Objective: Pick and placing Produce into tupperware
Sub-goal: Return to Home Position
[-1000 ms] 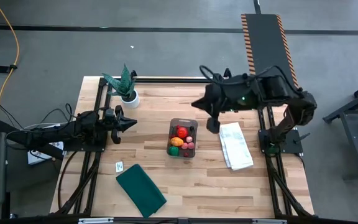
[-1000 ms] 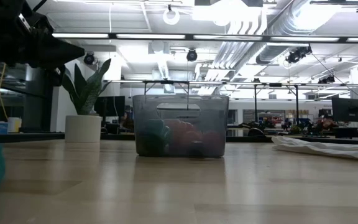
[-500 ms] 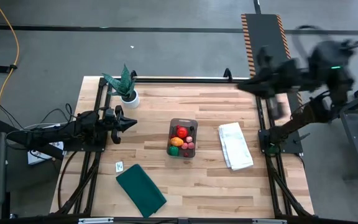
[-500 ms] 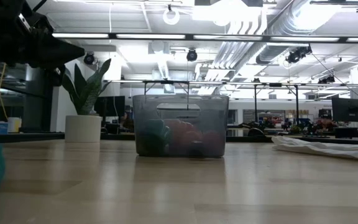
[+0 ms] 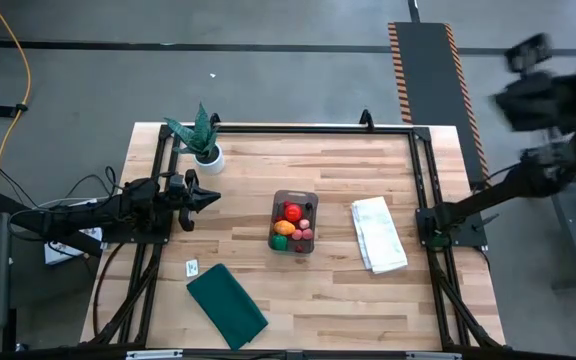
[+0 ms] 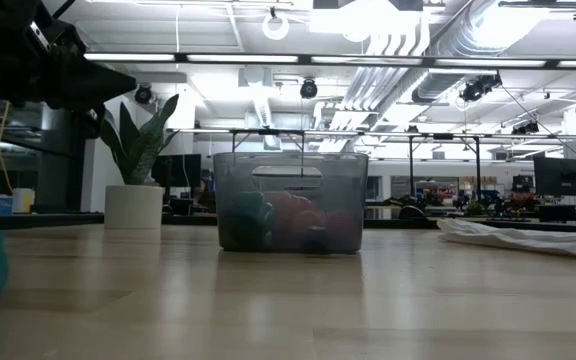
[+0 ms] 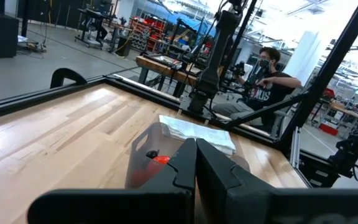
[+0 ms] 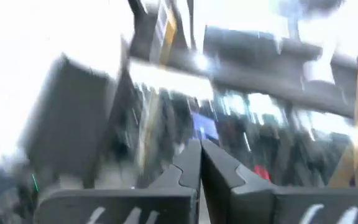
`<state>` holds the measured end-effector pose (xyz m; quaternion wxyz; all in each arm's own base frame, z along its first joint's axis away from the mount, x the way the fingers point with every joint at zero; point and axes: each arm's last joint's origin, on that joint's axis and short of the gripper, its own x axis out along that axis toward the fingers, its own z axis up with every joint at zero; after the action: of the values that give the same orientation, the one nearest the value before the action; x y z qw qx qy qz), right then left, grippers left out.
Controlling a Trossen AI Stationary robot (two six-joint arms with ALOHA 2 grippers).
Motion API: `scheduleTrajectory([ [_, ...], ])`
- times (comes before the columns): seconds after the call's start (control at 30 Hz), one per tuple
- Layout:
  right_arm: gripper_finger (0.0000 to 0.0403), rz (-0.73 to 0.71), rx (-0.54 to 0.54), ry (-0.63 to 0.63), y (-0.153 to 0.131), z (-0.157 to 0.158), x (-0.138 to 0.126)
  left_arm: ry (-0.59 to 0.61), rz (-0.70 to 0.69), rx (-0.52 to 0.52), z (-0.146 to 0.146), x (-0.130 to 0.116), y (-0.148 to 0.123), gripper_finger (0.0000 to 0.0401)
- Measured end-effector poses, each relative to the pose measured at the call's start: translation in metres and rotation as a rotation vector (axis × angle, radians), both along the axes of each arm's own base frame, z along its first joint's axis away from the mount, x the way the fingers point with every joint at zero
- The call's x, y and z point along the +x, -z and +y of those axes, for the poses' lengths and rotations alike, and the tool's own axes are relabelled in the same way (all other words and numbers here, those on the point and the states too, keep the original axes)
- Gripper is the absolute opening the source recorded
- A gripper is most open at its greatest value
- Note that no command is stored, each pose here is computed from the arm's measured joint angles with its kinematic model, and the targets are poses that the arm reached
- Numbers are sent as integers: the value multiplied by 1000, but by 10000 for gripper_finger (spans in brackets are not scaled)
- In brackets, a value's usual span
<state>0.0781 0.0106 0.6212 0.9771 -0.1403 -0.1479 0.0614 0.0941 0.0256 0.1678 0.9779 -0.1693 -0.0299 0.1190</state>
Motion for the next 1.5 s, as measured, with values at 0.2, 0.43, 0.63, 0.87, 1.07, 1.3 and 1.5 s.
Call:
scheduleTrajectory([
  [0.2,0,-46,10,-106,37,7,33,0,0,0,0,0,0,1],
  [0.43,0,-150,149,-58,113,5,47,0,0,0,0,0,0,1],
  [0.63,0,-144,290,-83,193,2,51,-1,0,0,0,0,0,1],
  [0.87,0,-214,387,-84,266,1,50,0,0,0,0,0,0,1],
  [1.07,0,-156,436,-77,311,0,50,0,0,0,0,0,0,1],
  [1.3,0,-182,480,-100,356,0,44,0,0,0,0,0,0,1],
  [1.5,0,-357,502,-132,382,-2,29,0,0,0,0,0,0,1],
])
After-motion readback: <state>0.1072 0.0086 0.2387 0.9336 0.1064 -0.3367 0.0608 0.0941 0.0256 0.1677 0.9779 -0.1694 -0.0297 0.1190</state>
